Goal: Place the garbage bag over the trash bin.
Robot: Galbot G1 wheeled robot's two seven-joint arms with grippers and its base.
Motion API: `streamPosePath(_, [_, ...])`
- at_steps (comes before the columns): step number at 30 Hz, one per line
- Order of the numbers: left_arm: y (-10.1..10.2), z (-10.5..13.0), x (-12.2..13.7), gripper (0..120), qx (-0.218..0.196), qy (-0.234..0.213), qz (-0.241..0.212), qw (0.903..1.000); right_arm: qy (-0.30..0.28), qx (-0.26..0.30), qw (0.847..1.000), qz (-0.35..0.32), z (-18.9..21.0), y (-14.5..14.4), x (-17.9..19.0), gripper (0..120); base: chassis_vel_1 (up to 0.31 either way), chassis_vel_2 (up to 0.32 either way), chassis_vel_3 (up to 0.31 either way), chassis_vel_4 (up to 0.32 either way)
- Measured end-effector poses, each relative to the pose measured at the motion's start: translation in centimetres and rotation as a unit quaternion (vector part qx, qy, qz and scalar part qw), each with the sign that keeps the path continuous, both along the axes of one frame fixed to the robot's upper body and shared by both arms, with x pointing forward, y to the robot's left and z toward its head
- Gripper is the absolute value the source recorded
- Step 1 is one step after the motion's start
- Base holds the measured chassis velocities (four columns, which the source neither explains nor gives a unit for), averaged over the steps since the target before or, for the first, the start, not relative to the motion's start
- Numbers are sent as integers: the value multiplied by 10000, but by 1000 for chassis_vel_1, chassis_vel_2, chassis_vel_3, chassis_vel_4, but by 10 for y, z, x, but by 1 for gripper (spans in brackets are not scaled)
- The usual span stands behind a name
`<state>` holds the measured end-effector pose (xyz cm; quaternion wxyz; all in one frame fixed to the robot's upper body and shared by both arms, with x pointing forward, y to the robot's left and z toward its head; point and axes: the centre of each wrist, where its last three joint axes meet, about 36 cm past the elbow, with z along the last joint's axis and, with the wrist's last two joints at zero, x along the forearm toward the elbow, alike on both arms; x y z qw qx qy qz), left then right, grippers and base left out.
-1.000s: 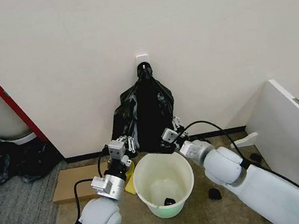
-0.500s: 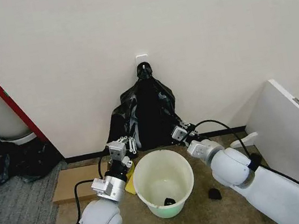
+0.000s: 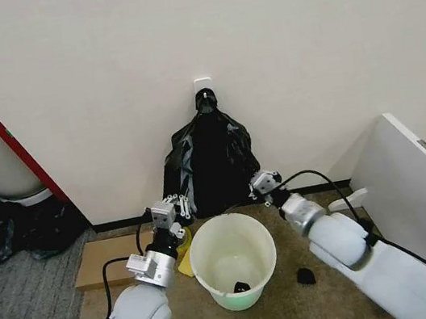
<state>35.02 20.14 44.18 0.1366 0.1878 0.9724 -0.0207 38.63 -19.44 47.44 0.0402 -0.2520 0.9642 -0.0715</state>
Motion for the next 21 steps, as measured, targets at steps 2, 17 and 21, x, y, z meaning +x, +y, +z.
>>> streamPosePath(2, [2,7,-5,0,-3,-37,-44,10000,91,518,9986,44,9,-2,-11,0,0,0,0,0])
streamPosePath(17, [0,30,-68,0,-87,249,-658,9975,977,2083,9729,230,50,-4,-103,0,0,0,0,0])
streamPosePath(21, [-2,29,-80,0,-110,328,-683,9971,1150,2144,9698,176,47,-4,-112,0,0,0,0,0])
